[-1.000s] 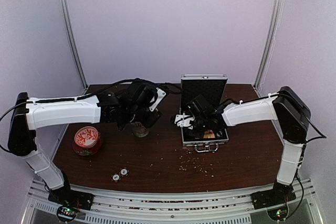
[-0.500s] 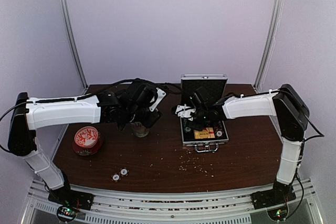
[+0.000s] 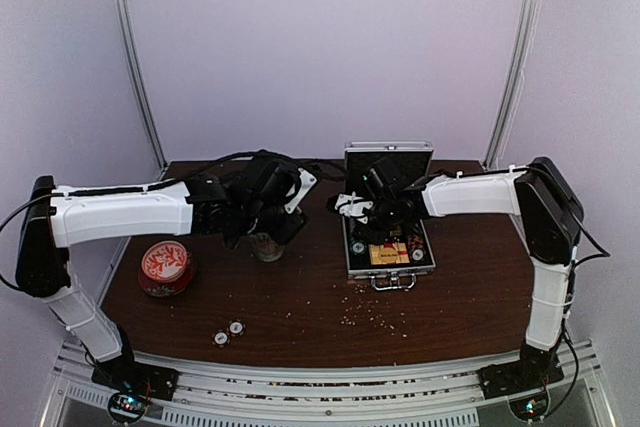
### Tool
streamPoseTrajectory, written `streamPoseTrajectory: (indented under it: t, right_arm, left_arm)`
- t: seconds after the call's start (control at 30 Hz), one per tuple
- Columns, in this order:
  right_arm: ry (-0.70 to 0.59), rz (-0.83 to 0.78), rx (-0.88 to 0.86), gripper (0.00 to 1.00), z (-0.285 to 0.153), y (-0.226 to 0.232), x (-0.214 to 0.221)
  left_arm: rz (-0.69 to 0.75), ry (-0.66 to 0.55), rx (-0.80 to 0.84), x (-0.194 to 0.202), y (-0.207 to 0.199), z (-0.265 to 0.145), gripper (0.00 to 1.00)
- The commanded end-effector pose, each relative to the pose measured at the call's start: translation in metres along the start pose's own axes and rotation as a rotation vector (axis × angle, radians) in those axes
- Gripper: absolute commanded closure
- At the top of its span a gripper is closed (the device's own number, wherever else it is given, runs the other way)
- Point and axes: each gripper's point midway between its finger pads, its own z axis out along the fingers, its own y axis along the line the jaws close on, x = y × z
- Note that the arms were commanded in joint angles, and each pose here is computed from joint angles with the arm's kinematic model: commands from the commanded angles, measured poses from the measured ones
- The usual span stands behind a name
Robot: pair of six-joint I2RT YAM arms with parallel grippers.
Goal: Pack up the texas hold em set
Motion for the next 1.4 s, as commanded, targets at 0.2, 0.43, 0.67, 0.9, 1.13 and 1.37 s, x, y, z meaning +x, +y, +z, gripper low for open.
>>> streamPoseTrajectory:
  t: [0.2, 0.43, 0.67, 0.9, 1.13, 1.37]
  right_arm:
    - [-0.058, 0.038, 0.031, 0.48, -0.052, -0.018, -0.024]
    - [-0.113, 0.049, 0.056, 0.47, -0.098, -0.020, -0.027]
    - [-0.170, 0.064, 0.026, 0.47, -0.135, 0.009, 0.004]
    - [-0.228, 0.099, -0.030, 0.46, -0.144, 0.033, 0.036]
    - [-0.219, 0.082, -0.050, 0.45, -0.139, 0.038, 0.041]
    - [-0.201, 0.058, -0.072, 0.45, -0.134, 0.044, 0.046]
  left_arm:
    - [-0.020, 0.000, -0.043, -0.001, 0.013, 0.004, 0.42]
    - [-0.115, 0.067, -0.019, 0.003, 0.013, -0.008, 0.40]
    - [-0.323, 0.245, 0.116, 0.073, -0.015, -0.026, 0.46]
    - [-0.386, 0.523, 0.177, 0.153, -0.047, -0.038, 0.50]
    - [-0.360, 0.718, 0.193, 0.209, -0.061, -0.056, 0.40]
    - [-0.343, 0.800, 0.237, 0.236, -0.078, -0.050, 0.40]
